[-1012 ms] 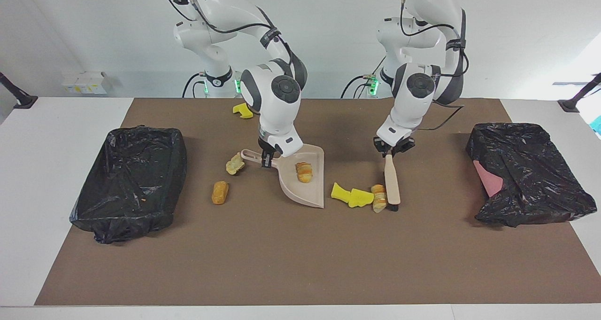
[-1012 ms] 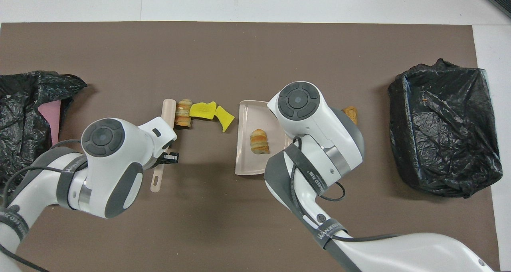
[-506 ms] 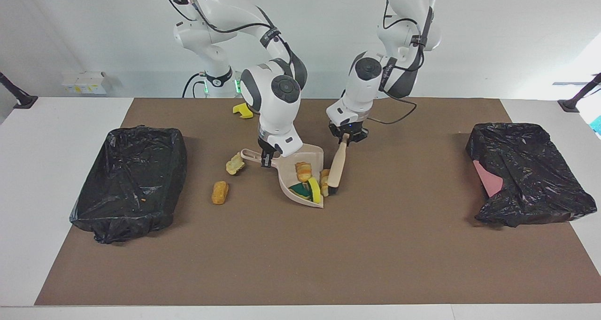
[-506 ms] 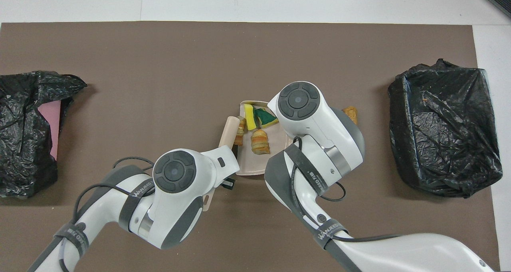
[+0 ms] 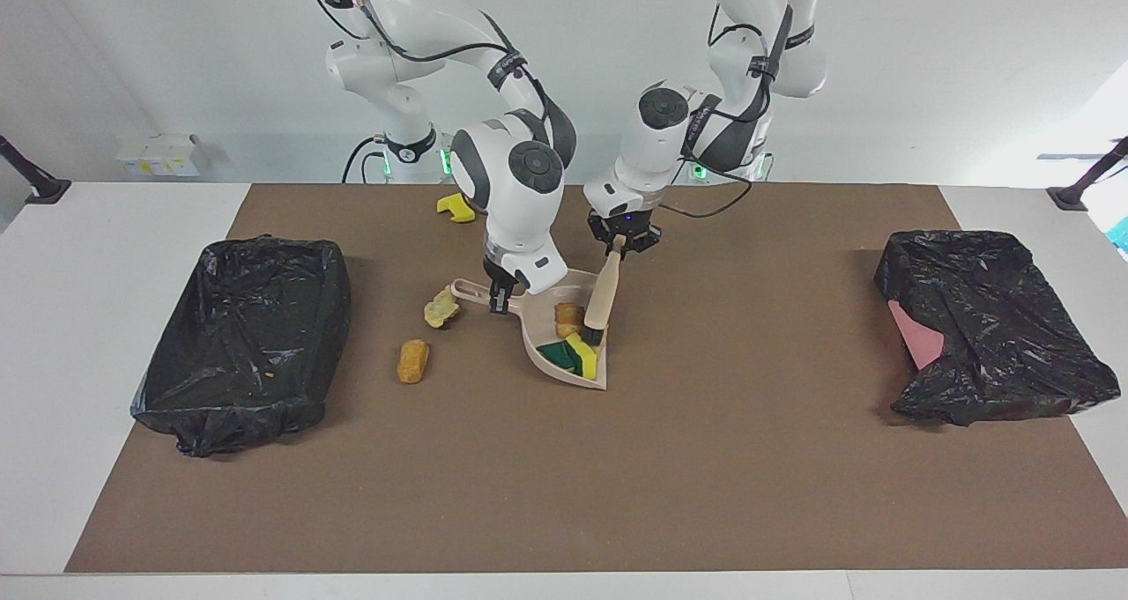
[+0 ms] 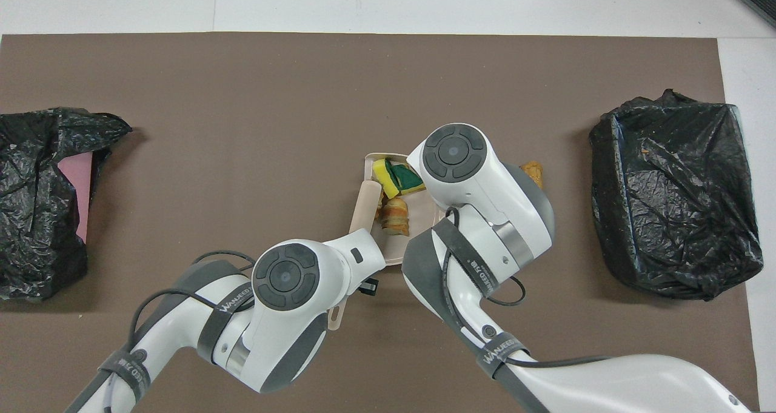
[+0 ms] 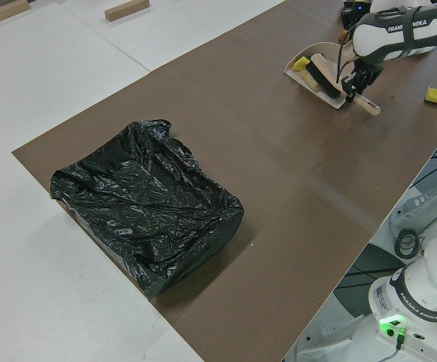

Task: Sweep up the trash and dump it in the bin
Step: 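Sweep the yellow sponge pieces into the dustpan with the left gripper, then sweep the remaining chunks into the dustpan with the left gripper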

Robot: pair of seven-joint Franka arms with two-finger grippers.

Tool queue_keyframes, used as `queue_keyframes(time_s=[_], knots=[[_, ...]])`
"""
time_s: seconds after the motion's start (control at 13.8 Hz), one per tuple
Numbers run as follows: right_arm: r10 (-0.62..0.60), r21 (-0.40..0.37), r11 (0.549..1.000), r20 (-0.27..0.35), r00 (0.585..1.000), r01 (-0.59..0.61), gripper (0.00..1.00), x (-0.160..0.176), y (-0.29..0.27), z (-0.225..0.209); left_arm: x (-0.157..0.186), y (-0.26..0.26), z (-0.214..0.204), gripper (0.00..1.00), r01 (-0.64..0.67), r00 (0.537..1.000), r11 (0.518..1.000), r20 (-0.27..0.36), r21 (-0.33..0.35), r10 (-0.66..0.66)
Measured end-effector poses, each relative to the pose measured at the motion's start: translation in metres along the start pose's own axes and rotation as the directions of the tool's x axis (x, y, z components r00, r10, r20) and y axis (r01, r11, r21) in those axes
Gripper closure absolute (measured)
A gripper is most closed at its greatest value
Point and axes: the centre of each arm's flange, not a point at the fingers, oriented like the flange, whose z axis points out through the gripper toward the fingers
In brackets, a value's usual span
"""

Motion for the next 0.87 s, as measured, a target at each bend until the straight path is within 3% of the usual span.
queue_keyframes(time_s=[0.51, 0.65, 0.87], knots=[[0.026, 0.001, 1.000, -0.004, 1.000, -0.026, 0.68, -0.017, 0.009, -0.001, 0.008, -0.047, -0.074, 0.74, 0.202, 0.977, 0.979, -0.059, -0.019, -0.203], [0.012, 0.000, 1.000, -0.006, 1.000, -0.012, 0.68, -0.021, 0.012, 0.000, 0.007, -0.056, -0.070, 0.74, 0.232, 0.972, 0.973, -0.034, -0.008, -0.232], [-0.018, -0.009, 1.000, -0.021, 1.000, 0.018, 0.68, -0.031, 0.019, 0.000, 0.018, -0.080, -0.029, 0.74, 0.248, 0.969, 0.969, 0.016, 0.012, -0.248]])
